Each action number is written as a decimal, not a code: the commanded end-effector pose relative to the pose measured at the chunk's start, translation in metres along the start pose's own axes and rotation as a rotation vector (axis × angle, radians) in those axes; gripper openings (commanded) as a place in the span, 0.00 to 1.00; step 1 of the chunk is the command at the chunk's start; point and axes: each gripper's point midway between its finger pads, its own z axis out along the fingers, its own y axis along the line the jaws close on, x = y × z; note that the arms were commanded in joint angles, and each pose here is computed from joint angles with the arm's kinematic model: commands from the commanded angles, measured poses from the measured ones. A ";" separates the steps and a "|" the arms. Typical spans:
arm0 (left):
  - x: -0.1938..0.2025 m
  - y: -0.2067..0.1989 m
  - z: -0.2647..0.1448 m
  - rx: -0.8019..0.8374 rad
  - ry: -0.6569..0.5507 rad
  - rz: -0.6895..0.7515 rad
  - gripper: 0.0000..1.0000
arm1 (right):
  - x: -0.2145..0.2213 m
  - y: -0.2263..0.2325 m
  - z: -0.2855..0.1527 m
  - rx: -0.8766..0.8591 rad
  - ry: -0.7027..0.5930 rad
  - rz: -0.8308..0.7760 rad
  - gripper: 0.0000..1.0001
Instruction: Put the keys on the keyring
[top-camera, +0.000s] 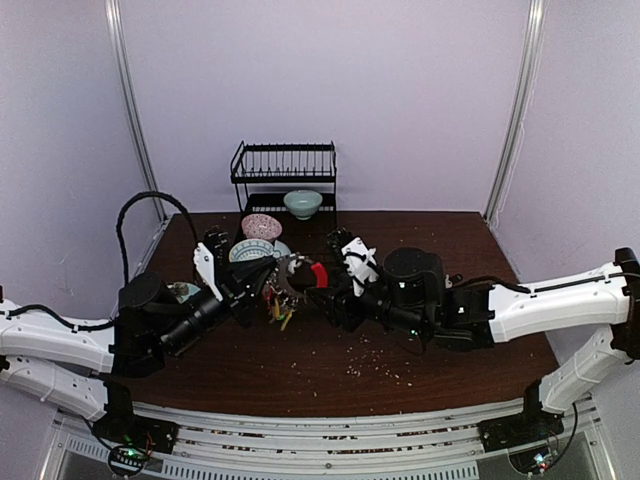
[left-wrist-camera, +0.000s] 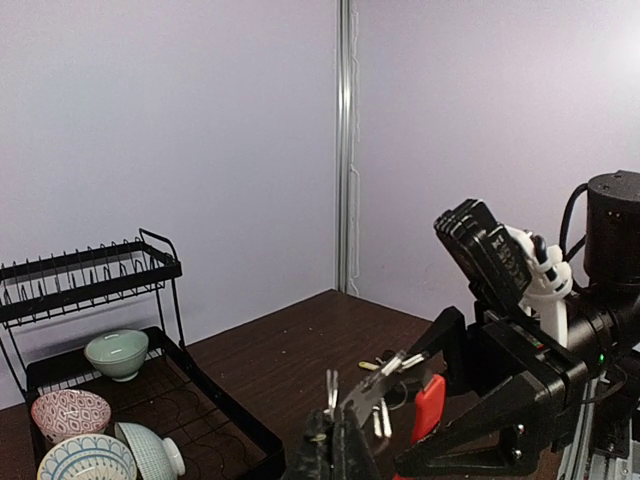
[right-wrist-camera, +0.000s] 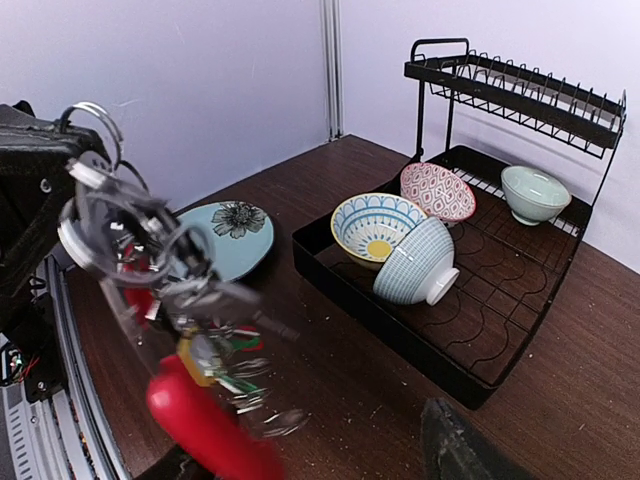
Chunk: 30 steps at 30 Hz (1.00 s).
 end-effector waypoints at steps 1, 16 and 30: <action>-0.028 0.002 -0.003 -0.007 -0.100 -0.003 0.00 | -0.010 -0.001 -0.005 -0.011 -0.003 -0.004 0.64; -0.021 0.007 -0.007 -0.024 -0.078 -0.008 0.00 | -0.026 0.035 -0.013 -0.242 -0.041 -0.011 0.01; 0.000 0.034 -0.008 -0.130 0.056 -0.021 0.36 | -0.044 0.026 -0.055 -0.286 0.152 -0.128 0.00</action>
